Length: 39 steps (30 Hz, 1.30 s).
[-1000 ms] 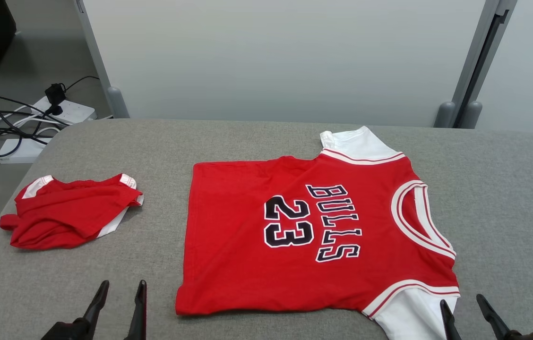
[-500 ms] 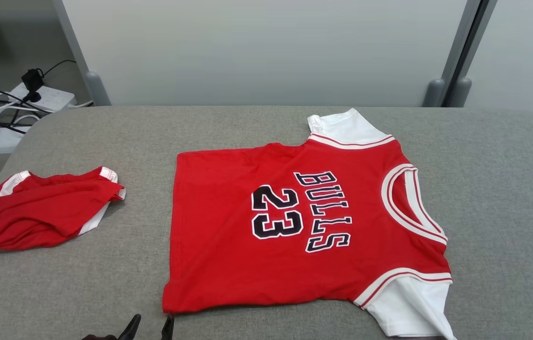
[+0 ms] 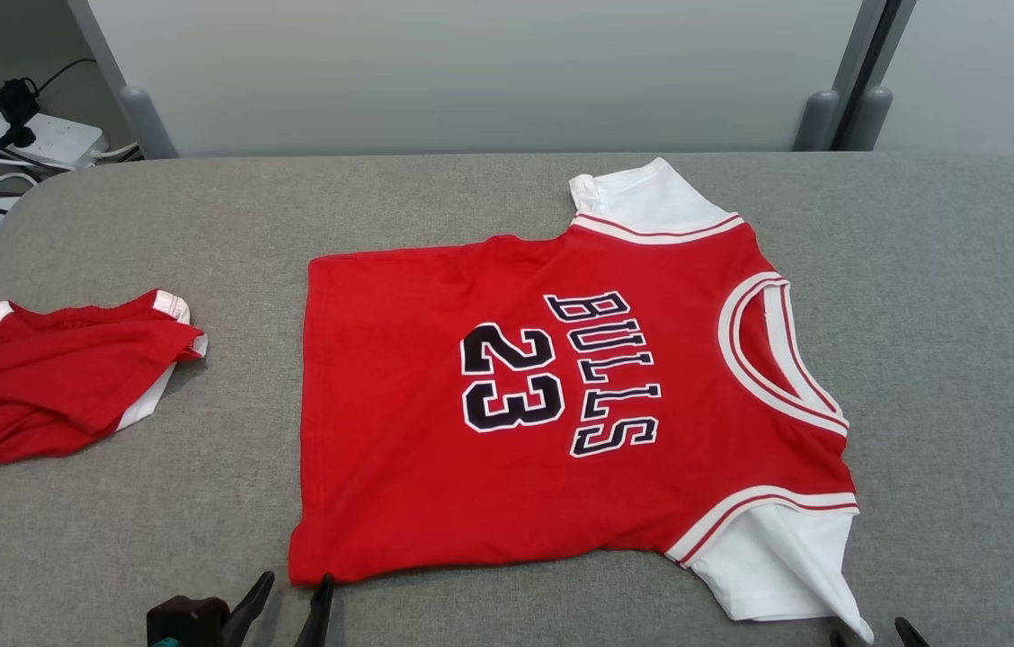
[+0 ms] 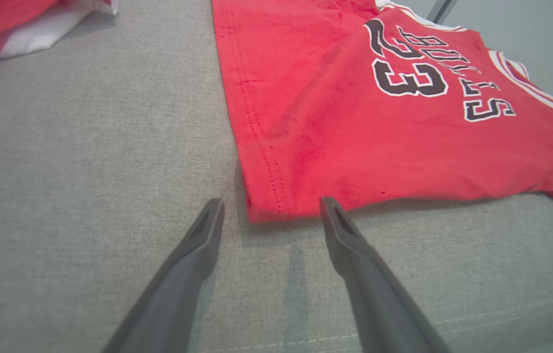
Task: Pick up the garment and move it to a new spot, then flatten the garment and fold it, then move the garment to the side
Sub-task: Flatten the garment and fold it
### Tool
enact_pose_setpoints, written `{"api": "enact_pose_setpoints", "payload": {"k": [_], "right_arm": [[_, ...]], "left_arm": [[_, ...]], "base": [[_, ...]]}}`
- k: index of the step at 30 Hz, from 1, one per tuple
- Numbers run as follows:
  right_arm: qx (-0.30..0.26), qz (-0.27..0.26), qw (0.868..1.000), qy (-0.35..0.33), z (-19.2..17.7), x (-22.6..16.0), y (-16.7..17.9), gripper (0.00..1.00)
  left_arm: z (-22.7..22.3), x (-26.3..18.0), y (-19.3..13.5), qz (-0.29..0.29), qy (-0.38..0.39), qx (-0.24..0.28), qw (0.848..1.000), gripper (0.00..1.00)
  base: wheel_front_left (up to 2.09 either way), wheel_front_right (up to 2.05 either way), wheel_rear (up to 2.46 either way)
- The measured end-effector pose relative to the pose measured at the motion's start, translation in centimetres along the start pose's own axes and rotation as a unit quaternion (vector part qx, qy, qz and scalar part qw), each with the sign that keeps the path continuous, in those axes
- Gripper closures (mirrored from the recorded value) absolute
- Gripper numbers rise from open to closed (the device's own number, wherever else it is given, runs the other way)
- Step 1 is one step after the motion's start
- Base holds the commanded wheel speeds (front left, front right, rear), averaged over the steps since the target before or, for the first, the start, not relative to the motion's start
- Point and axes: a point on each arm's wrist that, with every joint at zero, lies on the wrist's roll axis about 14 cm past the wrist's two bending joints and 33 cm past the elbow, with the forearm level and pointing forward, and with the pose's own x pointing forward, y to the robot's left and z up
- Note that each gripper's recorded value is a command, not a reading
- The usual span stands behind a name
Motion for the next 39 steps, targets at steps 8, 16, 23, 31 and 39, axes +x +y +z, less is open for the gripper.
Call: {"api": "enact_pose_setpoints", "payload": {"k": [8,16,23,31,39], "right_arm": [[-0.002,0.008,1.000,0.008,-0.4,0.5,0.5,0.00],[-0.004,0.015,1.000,0.006,0.1,1.4,0.8,0.42],[0.009,0.010,1.000,0.016,-0.5,1.6,0.6,1.00],[0.047,0.004,0.999,-0.011,0.7,0.9,0.5,1.00],[0.125,0.001,0.992,0.003,0.4,-2.0,1.3,1.00]], "left_arm": [[-1.0,0.4,0.3,-0.001,0.015,-0.012,1.000,0.00],[-0.4,1.7,0.1,-0.014,0.012,-0.011,1.000,0.23],[-1.3,2.1,-0.8,-0.029,0.031,-0.021,0.999,1.00],[0.3,2.2,-0.9,-0.028,0.021,-0.057,0.998,1.00],[-0.4,-0.7,0.4,-0.007,0.069,-0.077,0.995,1.00]], "base": [[0.00,0.00,0.00],[0.00,0.00,0.00],[0.00,0.00,0.00],[0.00,0.00,0.00],[0.00,0.00,0.00]]}}
